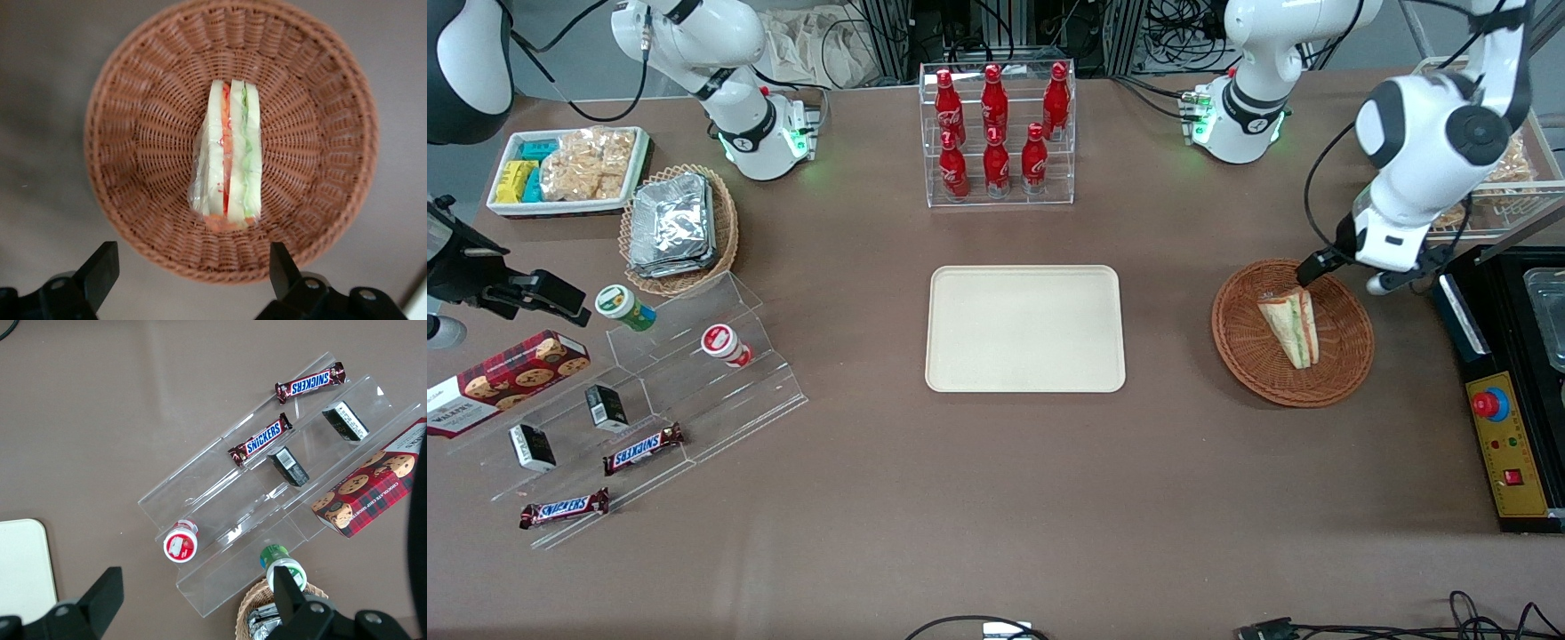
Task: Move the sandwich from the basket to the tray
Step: 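Lower the open left gripper over the wrapped sandwich in the basket, then close the left gripper on the sandwich and lift it from the basket, then carry the held sandwich with the left gripper over the white tray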
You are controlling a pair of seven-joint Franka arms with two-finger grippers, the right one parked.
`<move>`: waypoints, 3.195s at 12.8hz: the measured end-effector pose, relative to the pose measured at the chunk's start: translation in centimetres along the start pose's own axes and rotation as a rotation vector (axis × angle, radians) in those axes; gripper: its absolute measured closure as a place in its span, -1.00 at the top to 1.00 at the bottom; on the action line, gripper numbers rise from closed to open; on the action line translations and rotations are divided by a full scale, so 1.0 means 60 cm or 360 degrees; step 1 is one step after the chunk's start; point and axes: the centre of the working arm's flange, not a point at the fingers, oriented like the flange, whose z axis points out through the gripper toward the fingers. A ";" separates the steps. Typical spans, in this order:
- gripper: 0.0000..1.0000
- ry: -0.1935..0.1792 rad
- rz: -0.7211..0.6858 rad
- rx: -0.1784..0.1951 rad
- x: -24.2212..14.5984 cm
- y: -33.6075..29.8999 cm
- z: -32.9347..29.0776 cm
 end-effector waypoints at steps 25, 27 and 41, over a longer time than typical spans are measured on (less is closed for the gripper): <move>-0.60 -0.0018 0.0012 -0.0026 0.036 0.018 0.107; -0.60 -0.0067 0.0037 0.0015 0.042 0.020 0.045; -0.60 -0.0203 0.0322 0.0143 0.072 0.144 -0.492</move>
